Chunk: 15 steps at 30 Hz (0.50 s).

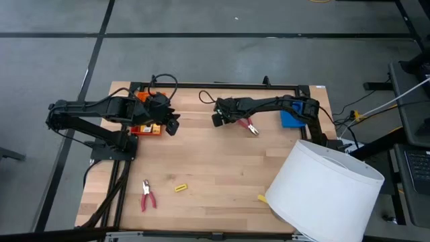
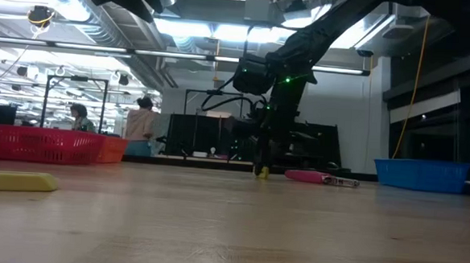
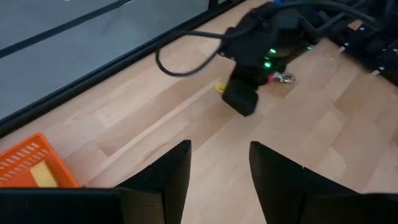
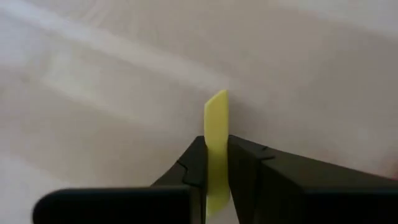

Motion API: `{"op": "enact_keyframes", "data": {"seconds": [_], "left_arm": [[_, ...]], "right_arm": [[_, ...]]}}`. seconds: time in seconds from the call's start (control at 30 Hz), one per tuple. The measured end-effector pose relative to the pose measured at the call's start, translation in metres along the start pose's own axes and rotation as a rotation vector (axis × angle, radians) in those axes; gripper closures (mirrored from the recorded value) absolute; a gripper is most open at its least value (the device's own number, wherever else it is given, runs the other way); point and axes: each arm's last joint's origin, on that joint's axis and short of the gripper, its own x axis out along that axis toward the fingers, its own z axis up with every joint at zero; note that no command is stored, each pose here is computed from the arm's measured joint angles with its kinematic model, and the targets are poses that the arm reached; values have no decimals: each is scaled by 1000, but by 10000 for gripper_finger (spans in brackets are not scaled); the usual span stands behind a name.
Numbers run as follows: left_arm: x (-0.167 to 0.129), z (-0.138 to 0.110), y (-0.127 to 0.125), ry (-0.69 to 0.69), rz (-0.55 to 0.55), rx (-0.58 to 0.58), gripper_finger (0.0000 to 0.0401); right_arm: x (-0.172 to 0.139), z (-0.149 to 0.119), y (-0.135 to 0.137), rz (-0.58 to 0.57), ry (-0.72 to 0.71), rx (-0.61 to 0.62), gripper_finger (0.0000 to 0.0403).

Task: Pick & Place School Supplies
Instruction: Put the top yellow eraser into the orange bin

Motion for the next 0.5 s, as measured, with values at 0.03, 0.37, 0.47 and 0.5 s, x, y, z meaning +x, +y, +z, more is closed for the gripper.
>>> {"op": "enact_keyframes", "data": {"seconds": [0.03,0.37,0.47,0.5], "left_arm": [[0,0,0,2,6,3,241],[-1,-9,10,70,109,80,239],[-3,-8,10,68,90,103,239],[-3,-7,9,59,62,112,238]], "right_arm": [[-1,-3,3,14,12,-1,369],[-108,-37,47,367,-93,-78,369],[-153,-39,49,485,-203,-112,369],[-167,-39,49,515,-247,-133,369]]}}
